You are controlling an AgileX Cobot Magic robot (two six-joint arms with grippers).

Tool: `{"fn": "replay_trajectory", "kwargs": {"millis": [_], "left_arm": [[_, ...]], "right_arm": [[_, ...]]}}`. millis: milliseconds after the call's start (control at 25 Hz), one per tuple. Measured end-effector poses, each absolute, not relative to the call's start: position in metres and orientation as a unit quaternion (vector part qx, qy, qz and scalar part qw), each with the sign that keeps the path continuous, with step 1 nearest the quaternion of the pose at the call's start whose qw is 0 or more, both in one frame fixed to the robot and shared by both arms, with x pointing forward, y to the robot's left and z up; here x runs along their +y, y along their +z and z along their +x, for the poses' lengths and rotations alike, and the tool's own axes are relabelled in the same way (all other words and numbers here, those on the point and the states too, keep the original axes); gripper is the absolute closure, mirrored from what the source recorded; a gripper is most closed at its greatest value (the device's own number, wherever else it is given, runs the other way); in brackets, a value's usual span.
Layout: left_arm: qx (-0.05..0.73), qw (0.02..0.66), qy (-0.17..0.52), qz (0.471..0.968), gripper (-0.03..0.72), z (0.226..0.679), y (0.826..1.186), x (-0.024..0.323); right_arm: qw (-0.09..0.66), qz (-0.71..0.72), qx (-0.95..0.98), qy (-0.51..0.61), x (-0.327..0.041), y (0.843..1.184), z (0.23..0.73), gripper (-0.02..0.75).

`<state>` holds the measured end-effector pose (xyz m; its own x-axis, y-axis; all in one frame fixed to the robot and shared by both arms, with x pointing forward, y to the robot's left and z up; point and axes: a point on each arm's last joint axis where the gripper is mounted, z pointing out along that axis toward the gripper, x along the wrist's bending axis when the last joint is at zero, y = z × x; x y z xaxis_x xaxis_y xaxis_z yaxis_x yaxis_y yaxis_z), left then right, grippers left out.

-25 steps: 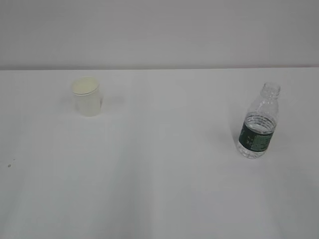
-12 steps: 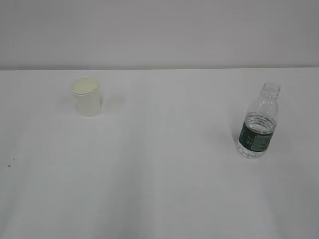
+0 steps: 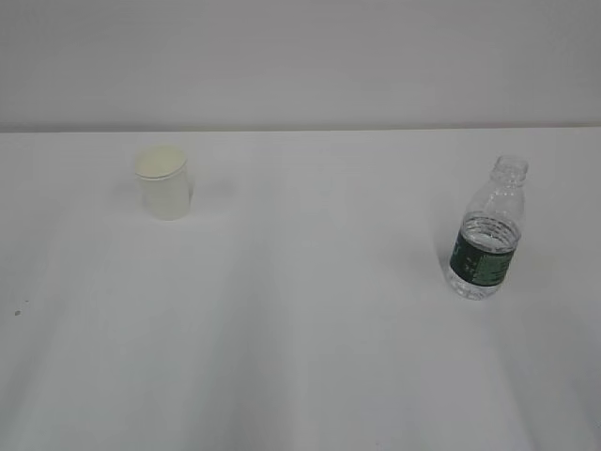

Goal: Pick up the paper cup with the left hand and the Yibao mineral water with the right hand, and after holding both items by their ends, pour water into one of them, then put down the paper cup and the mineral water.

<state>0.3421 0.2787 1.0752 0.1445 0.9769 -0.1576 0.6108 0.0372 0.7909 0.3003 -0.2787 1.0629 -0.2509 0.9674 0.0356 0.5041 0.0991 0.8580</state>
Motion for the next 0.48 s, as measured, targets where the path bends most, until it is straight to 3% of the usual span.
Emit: {"fn": "replay_trajectory", "kwargs": {"millis": [480], "left_arm": [[0.601, 0.395, 0.258, 0.646, 0.113, 0.356, 1.077, 0.278]], "right_arm": [[0.334, 0.527, 0.657, 0.423, -0.281, 1.05, 0.313, 0.22]]}}
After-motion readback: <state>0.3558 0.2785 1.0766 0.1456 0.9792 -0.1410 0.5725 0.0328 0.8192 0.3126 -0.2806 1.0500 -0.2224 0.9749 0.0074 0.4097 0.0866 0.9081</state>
